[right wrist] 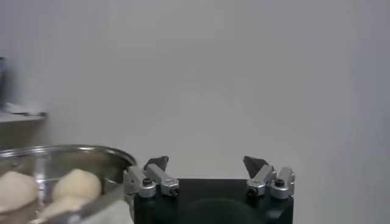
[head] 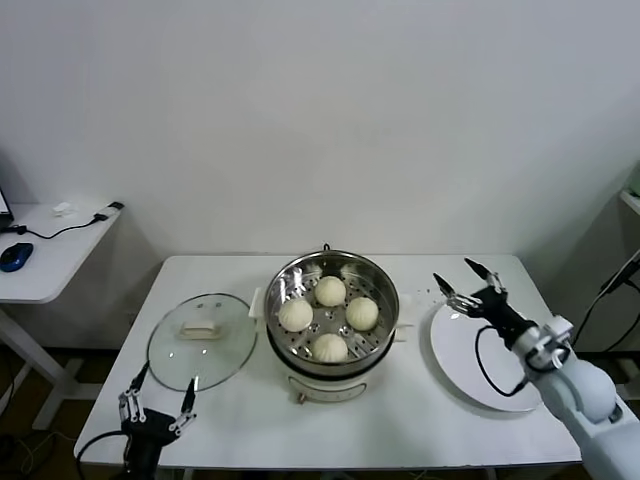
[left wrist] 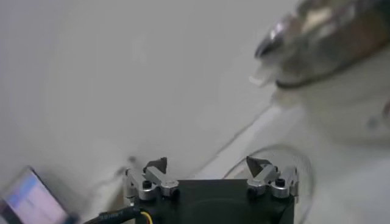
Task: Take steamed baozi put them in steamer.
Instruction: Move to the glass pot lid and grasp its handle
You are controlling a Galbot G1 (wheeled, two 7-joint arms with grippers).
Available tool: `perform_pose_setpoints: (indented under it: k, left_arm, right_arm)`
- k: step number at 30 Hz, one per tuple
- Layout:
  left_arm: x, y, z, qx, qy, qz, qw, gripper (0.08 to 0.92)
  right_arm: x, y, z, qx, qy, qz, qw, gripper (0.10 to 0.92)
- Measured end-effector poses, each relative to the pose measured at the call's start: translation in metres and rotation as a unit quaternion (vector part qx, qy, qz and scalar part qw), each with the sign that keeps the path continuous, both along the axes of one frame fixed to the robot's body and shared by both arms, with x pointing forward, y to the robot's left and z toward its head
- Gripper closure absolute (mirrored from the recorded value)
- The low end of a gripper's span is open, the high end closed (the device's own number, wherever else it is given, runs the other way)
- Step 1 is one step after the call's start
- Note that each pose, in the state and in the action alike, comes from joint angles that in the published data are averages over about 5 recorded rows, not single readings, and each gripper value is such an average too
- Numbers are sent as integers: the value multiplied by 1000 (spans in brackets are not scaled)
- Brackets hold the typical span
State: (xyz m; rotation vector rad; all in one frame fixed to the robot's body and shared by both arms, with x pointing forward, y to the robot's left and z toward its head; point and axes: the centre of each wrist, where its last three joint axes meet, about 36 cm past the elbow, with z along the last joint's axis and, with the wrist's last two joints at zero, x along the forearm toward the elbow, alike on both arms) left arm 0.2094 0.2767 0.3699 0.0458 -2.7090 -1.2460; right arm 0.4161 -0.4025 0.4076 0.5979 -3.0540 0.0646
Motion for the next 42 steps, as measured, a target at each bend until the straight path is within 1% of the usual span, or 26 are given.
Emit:
perform_pose_setpoints:
  k: [2,5,10,14,20,27,34,42]
  left_arm:
    - [4,4,-2,60,2,-2,998,177]
    - [11,9,-6,142,8,-8,990,177]
    - [26,16,-20,255,20,-24,966,177]
    - [40,21,-35,307,25,-35,951,177]
    - [68,25,-58,344,30,-44,937,177]
    - [109,28,-78,366,34,-48,929,177]
    - [147,30,-93,371,36,-47,927,177]
    - [179,33,-107,368,39,-43,928,177]
  right_arm:
    - [-10,-4,-8,5,2,-19,1000,200]
    - [-22,-8,-20,12,7,-42,999,200]
    - [-37,-11,-38,16,17,-74,997,200]
    - [-43,-14,-46,14,24,-93,995,200]
    - [-46,-16,-53,7,30,-112,993,200]
    - [-47,-16,-61,-5,34,-121,992,200]
    - [-47,-14,-67,-16,37,-124,991,200]
    - [-45,-10,-74,-21,39,-127,991,200]
